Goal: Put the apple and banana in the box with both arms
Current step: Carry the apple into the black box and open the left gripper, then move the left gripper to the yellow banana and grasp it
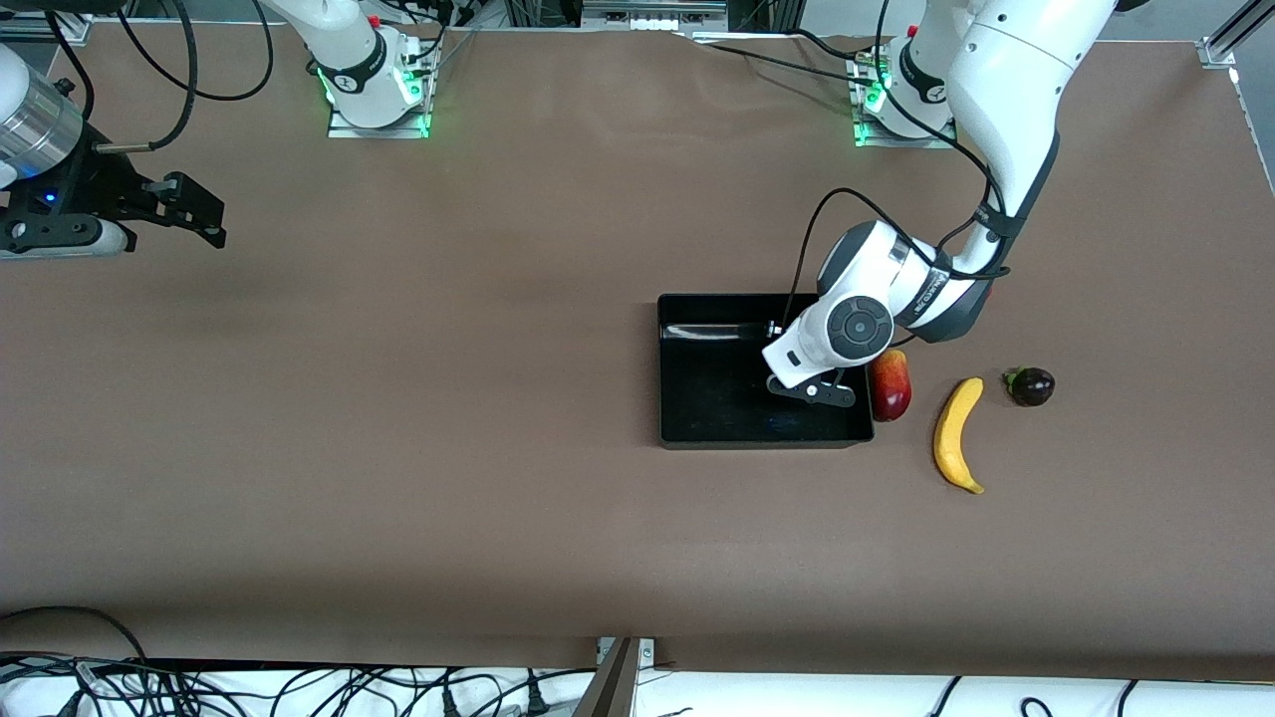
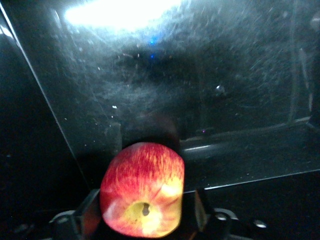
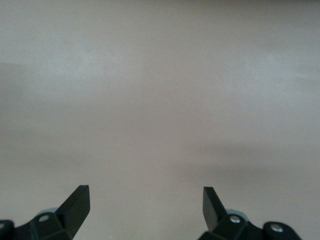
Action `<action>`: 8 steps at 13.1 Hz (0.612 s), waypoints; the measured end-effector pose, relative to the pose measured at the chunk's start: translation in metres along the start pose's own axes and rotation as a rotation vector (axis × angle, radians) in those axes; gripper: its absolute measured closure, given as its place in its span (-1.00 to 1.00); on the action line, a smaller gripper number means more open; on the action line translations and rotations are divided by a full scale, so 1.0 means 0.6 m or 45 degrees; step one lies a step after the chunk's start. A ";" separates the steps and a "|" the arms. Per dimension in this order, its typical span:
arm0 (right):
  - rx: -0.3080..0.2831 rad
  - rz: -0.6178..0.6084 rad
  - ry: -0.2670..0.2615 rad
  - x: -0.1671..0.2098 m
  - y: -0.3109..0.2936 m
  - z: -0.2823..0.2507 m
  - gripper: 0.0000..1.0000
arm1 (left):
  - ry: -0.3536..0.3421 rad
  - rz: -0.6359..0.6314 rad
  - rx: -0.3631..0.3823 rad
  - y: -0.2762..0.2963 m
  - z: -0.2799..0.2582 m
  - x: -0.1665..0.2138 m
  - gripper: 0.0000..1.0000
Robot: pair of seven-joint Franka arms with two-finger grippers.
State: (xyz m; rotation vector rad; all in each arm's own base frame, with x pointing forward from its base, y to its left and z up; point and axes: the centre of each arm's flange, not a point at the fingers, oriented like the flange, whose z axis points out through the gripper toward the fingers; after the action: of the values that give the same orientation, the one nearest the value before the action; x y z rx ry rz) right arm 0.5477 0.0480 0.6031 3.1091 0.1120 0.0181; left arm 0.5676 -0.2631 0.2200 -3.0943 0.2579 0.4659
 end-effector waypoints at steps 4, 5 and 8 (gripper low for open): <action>0.000 -0.002 0.003 0.000 -0.002 -0.001 -1.00 | 0.065 -0.030 0.008 -0.020 -0.173 0.015 -1.00; 0.000 -0.002 0.003 0.000 -0.002 -0.001 -1.00 | 0.080 -0.027 0.012 -0.050 -0.225 0.018 -1.00; 0.000 -0.003 0.003 0.000 -0.002 -0.001 -1.00 | 0.120 0.097 0.068 -0.194 -0.266 0.040 -1.00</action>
State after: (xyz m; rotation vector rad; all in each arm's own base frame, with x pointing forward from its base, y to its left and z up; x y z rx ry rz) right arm 0.5479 0.0495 0.6038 3.1090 0.1161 0.0222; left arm 0.6555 -0.1561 0.3627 -3.0672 0.3837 0.3089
